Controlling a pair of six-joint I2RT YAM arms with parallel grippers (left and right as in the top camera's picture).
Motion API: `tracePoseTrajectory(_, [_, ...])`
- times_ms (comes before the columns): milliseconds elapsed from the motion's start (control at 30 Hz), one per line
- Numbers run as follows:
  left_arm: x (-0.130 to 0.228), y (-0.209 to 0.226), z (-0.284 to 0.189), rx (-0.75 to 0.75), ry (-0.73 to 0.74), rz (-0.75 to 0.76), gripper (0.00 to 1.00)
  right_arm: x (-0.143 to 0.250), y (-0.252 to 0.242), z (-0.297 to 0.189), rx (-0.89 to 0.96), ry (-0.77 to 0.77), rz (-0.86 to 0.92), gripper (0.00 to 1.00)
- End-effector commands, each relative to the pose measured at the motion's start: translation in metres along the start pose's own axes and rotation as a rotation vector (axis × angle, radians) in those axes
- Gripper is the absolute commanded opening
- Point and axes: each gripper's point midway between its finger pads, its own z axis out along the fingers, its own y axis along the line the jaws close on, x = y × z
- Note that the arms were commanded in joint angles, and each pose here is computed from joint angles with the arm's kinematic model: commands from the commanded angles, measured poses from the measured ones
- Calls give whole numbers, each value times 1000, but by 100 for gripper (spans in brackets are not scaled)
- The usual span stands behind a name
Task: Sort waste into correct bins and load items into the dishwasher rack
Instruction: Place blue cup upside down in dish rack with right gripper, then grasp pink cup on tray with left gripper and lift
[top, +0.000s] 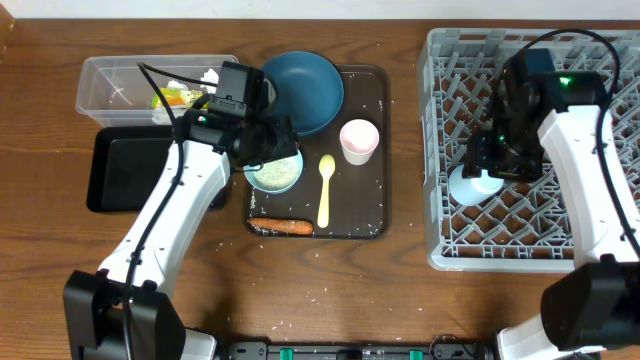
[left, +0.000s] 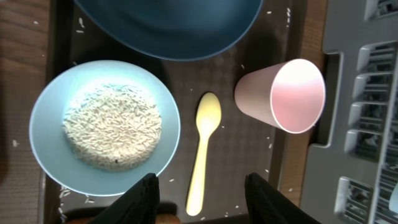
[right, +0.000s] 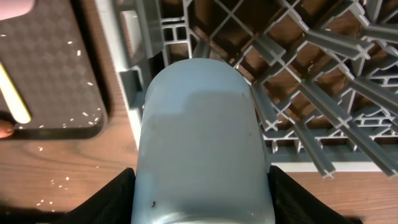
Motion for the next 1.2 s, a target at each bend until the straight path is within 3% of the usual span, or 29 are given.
tracePoseTrajectory(0, [-2,2,-2,-33,-21,35,47,-3,-7,9,29,17,-10,46])
tracePoseTrajectory(267, [-2,1,-1,-68,-39,57,48,-4,-8,36,25,43,0,52])
tracePoseTrajectory(533, [-4,-2,3,-61,-46,63,48,-3,-8,40,22,46,0,94])
tracePoseTrajectory(600, [-5,-4,10,-57,-44,71,49,-5,-5,38,4,40,-1,99])
tracePoseTrajectory(867, [-11,-33,59,-6,-63,144,57,-23,7,-5,-44,-69,-12,99])
tracePoseTrajectory(1167, [2,-58,125,36,-47,218,58,-29,11,-42,-62,-195,-33,99])
